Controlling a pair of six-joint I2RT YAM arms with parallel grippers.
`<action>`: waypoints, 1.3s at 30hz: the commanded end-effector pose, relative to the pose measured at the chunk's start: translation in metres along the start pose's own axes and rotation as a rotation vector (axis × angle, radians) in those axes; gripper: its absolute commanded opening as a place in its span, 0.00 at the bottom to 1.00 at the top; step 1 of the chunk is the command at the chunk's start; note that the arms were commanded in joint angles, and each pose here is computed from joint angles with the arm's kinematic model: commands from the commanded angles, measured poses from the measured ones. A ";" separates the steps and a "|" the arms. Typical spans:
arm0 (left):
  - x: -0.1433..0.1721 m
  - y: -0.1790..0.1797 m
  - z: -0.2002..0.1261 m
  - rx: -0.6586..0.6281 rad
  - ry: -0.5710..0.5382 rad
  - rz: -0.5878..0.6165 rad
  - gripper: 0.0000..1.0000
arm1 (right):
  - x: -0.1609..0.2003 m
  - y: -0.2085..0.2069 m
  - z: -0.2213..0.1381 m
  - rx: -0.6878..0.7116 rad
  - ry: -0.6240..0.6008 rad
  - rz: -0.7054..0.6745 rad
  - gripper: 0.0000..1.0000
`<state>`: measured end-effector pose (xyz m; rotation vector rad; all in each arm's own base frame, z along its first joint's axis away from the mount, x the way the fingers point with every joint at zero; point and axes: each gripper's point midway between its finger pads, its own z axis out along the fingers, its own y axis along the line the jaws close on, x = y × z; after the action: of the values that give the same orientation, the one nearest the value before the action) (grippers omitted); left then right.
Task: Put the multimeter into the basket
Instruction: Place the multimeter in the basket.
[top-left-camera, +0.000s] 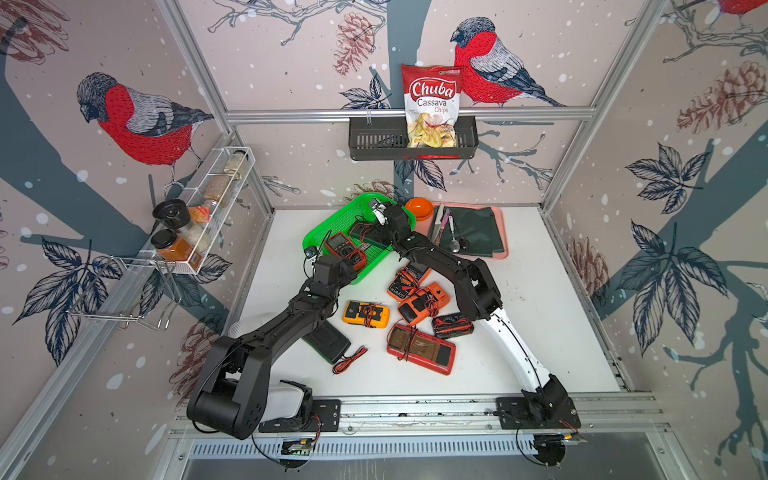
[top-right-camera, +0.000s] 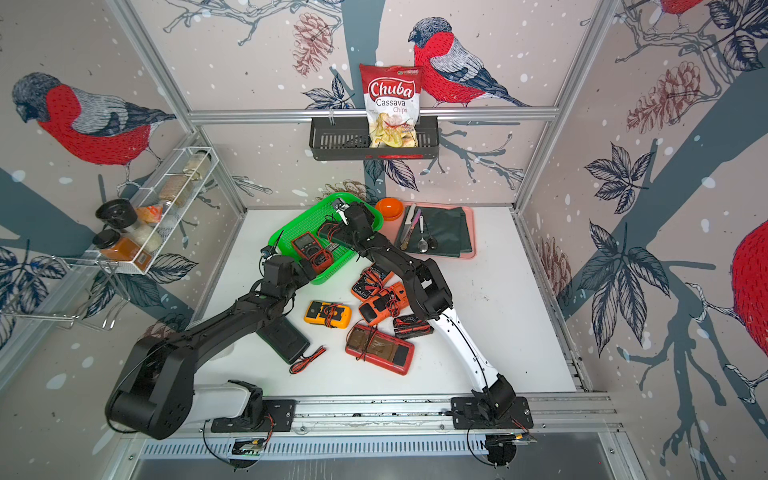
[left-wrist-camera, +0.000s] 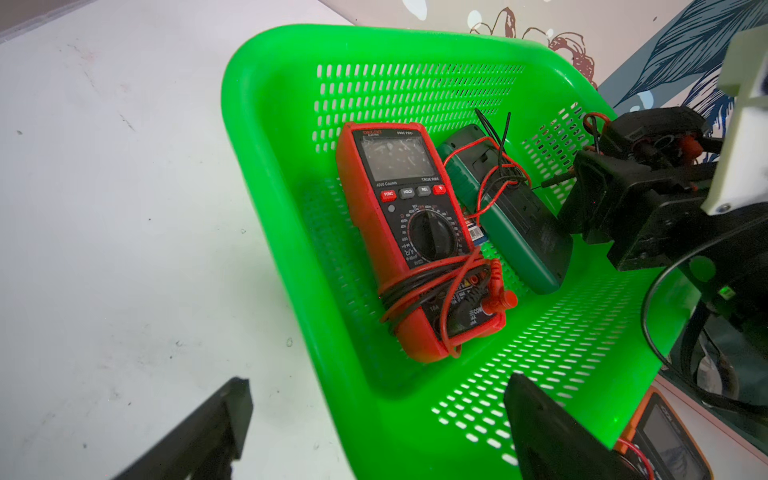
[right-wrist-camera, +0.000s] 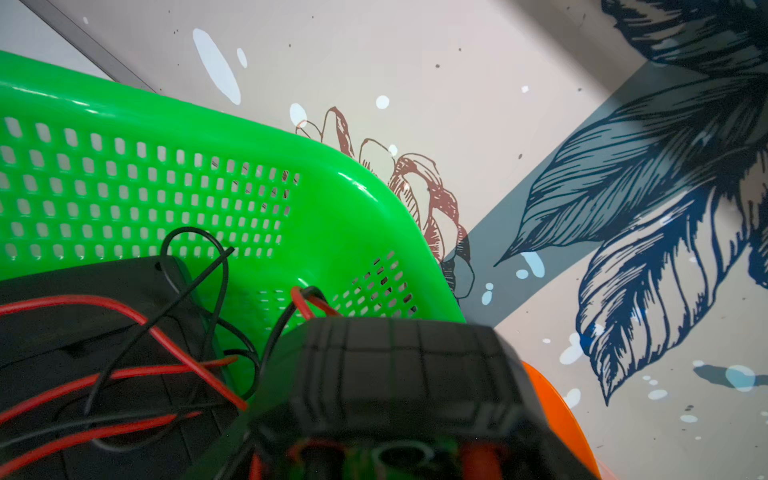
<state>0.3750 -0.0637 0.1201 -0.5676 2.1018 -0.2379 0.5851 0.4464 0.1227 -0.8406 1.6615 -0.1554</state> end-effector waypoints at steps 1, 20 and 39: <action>-0.011 -0.005 -0.002 0.016 -0.034 -0.005 0.98 | 0.015 0.025 -0.008 -0.079 0.087 -0.021 0.41; -0.020 -0.009 -0.012 0.031 -0.042 0.002 0.98 | -0.020 0.000 -0.033 -0.053 0.110 0.074 0.93; 0.002 -0.003 -0.058 0.107 0.062 0.019 0.98 | -0.097 -0.057 -0.126 -0.097 0.050 0.421 1.00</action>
<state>0.3426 -0.0674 0.1664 -0.5001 2.0658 -0.3470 0.5088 0.4315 0.2572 -0.6475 1.8149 0.1131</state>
